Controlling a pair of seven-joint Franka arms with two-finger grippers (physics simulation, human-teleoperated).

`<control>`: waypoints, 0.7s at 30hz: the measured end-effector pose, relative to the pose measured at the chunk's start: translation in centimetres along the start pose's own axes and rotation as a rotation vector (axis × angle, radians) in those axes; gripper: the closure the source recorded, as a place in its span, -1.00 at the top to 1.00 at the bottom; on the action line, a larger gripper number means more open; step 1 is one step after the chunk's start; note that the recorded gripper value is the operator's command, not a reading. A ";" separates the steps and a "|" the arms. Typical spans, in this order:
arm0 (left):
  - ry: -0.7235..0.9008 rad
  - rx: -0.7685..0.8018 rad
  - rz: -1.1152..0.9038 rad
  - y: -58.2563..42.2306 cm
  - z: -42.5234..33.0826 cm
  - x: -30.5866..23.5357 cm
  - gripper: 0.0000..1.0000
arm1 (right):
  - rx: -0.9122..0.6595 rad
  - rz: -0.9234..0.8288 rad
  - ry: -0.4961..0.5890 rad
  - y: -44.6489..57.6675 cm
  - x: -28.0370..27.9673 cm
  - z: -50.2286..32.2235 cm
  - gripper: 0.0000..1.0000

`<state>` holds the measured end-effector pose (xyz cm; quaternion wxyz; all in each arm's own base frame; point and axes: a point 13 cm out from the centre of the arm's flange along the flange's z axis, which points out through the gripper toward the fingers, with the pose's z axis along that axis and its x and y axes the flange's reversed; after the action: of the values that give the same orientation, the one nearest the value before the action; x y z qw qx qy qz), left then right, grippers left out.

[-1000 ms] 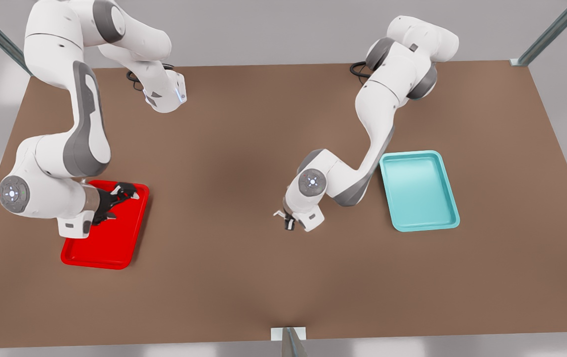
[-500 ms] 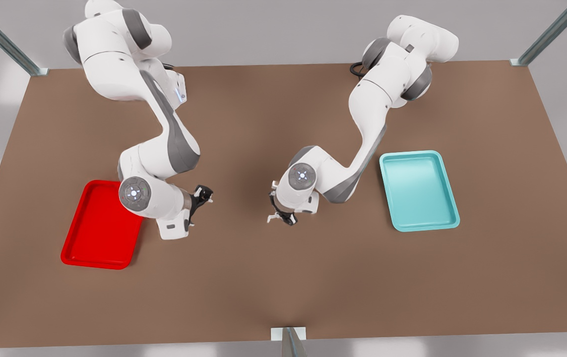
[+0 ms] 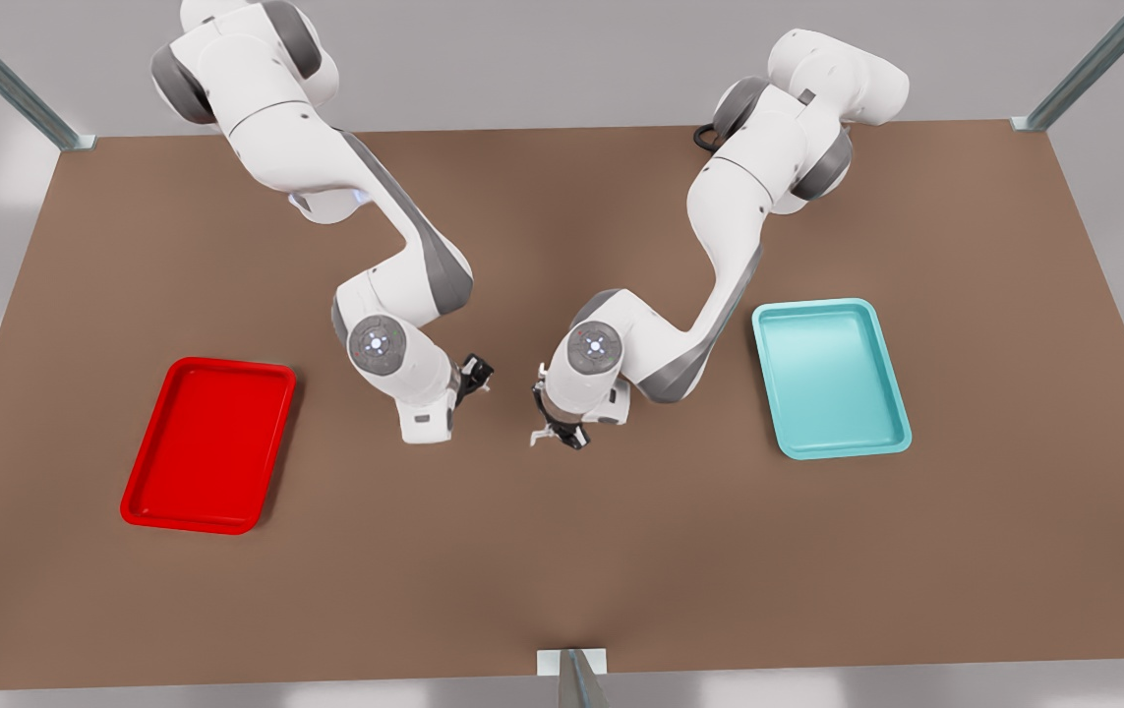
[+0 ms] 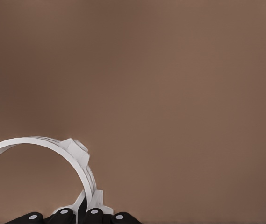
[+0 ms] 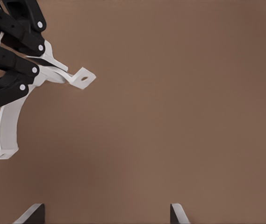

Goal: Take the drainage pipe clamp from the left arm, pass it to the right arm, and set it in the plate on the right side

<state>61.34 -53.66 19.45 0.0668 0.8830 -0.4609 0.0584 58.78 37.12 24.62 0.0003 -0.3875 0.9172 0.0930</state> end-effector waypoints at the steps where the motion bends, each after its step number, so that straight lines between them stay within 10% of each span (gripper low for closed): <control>1: 0.011 0.000 -0.003 -0.1 0.0 0.2 -0.57 | 0.002 -0.001 -0.006 0.6 -0.3 0.5 1.00; 21: 0.085 0.024 0.008 0.5 1.6 2.1 -0.57 | 0.030 0.037 -0.129 4.2 -2.5 5.4 1.00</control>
<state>62.25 -55.91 18.27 0.0756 0.8785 -0.4606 0.1015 57.19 42.72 20.22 0.0635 -0.3638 0.9235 0.1040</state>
